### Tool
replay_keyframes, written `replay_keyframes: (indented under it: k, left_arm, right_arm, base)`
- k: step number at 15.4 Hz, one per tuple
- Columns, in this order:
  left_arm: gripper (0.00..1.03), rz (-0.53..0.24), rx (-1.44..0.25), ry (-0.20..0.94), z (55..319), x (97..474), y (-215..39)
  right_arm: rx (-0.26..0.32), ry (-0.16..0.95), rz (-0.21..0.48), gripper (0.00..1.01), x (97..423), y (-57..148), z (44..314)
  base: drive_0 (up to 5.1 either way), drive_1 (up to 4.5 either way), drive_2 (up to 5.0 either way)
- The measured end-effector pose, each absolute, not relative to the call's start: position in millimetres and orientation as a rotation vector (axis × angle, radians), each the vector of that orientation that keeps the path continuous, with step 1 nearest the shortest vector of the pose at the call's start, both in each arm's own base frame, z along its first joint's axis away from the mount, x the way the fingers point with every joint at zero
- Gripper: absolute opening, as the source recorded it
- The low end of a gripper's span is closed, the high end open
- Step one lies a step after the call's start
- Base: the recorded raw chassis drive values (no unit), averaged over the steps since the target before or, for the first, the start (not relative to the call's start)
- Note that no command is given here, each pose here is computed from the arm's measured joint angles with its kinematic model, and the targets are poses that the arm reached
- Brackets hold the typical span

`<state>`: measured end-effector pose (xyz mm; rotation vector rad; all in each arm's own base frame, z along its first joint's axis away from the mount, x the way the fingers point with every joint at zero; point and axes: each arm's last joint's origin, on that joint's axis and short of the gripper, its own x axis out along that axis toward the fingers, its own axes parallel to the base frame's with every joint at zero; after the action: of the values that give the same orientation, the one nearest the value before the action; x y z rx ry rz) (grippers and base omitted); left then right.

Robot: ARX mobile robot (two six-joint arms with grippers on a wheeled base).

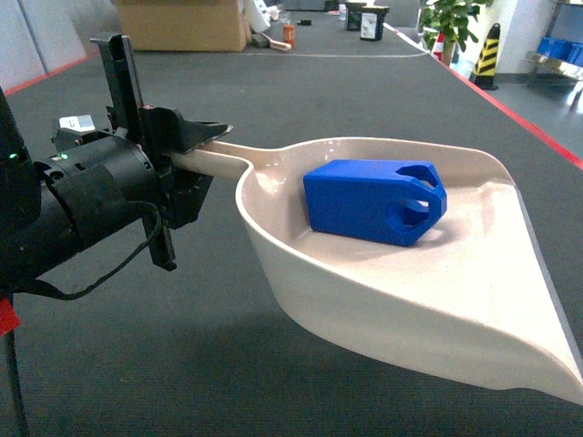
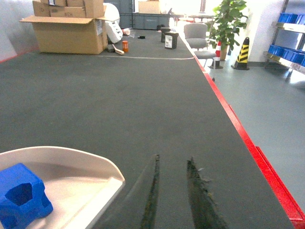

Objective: Place part in tray to right shelf

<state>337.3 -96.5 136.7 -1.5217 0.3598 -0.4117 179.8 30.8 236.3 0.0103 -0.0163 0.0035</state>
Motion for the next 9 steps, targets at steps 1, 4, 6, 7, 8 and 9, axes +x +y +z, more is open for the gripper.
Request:
replay_keyframes:
  k: [1,4,6,7,8,9]
  left_arm:
    - [0.13,-0.412,-1.521,0.360,137,337,-97]
    - [0.13,-0.411,-1.521,0.359,137,337,-96]
    - [0.13,-0.411,-1.522,0.358,137,337,-96]
    - [0.13,-0.410,-1.522,0.358,137,337,-96]
    - [0.13,-0.411,-1.521,0.359,137,337,-96]
    - [0.13,-0.412,-1.522,0.360,137,337,-96]
  right_arm:
    - [0.010,-0.018,0.003,0.09,175,27,231]
    - [0.002,0.008,-0.003,0.02,157,15,204]
    - [0.003,-0.005,0.001,0.02,152,13,202]
    - [0.003,0.002,-0.005,0.02,147,10,196]
    - [0.002,0.014,0.009,0.02,144,4,191]
    - [0.003,0.010,-0.019,0.02,140,-1,188]
  base:
    - [0.0,0.00,0.0]
    - [0.0,0.00,0.0]
    - [0.0,0.00,0.0]
    - [0.0,0.00,0.0]
    - [0.0,0.00,0.0]
    - [0.0,0.00,0.0]
